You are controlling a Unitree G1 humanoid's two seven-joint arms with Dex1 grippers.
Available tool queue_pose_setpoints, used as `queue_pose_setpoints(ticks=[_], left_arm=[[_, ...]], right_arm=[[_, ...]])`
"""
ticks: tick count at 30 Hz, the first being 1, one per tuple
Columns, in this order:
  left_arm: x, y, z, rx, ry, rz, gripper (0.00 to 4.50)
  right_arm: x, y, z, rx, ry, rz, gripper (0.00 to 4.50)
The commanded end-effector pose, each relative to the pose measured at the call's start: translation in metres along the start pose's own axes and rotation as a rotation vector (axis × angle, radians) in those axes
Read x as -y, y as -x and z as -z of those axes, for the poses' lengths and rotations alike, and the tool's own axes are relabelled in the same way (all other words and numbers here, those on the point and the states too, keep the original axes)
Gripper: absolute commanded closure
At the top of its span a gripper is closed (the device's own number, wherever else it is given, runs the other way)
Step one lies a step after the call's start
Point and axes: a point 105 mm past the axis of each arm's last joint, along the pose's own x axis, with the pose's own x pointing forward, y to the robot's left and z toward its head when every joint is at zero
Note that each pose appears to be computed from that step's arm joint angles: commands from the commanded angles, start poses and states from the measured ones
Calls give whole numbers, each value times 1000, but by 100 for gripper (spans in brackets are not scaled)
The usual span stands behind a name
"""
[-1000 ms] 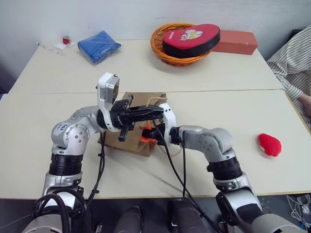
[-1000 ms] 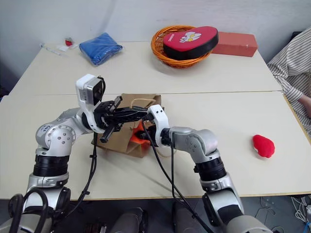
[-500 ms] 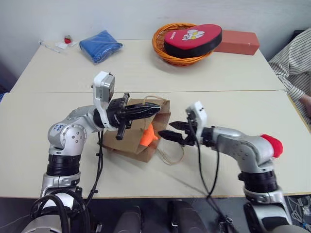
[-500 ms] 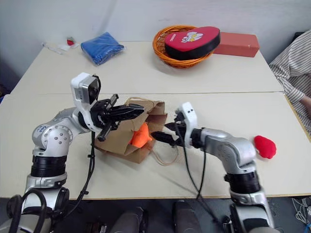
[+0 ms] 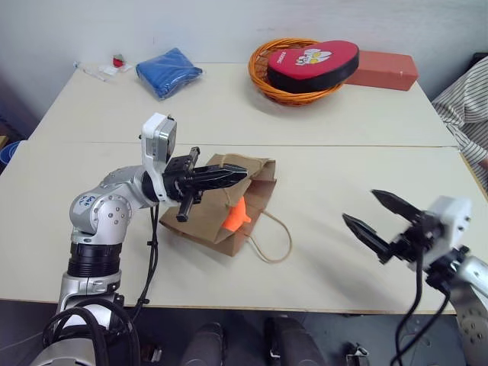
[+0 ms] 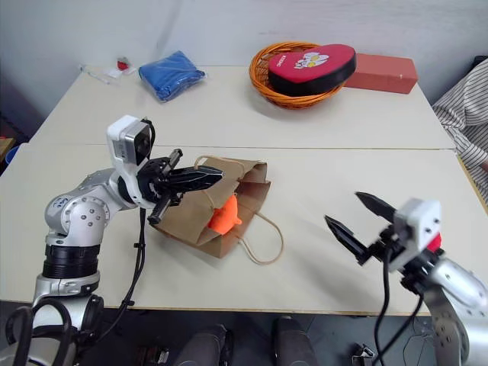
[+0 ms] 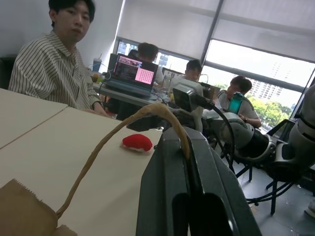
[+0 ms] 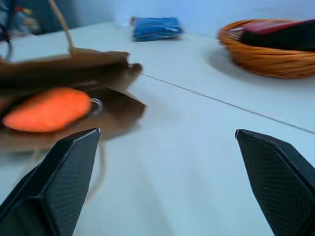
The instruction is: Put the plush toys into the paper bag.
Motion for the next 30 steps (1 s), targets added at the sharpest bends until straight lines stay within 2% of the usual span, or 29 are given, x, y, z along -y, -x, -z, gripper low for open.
queue_pose_setpoints(ticks=[1,4,7,10,13,20,28,30], left_arm=[[-1,8,1,-32,-25,-2,450],[-3,9,2,-44,-24,6,450],[-4,8,5,-51,-26,14,450],[-3,6,7,-58,-22,23,450],[-2,5,8,-64,-22,32,450],[-2,1,7,-59,-24,39,450],[0,-4,9,-52,-25,48,450],[0,-6,8,-39,-24,51,450]], right_arm=[[27,61,-1,-49,243,271,2],[30,103,15,-158,293,386,2],[26,136,30,-252,296,431,2],[23,152,41,-309,255,442,2],[27,145,40,-294,222,430,2],[70,108,46,-339,116,430,2],[103,79,70,-484,36,431,2],[111,72,74,-462,5,453,39]])
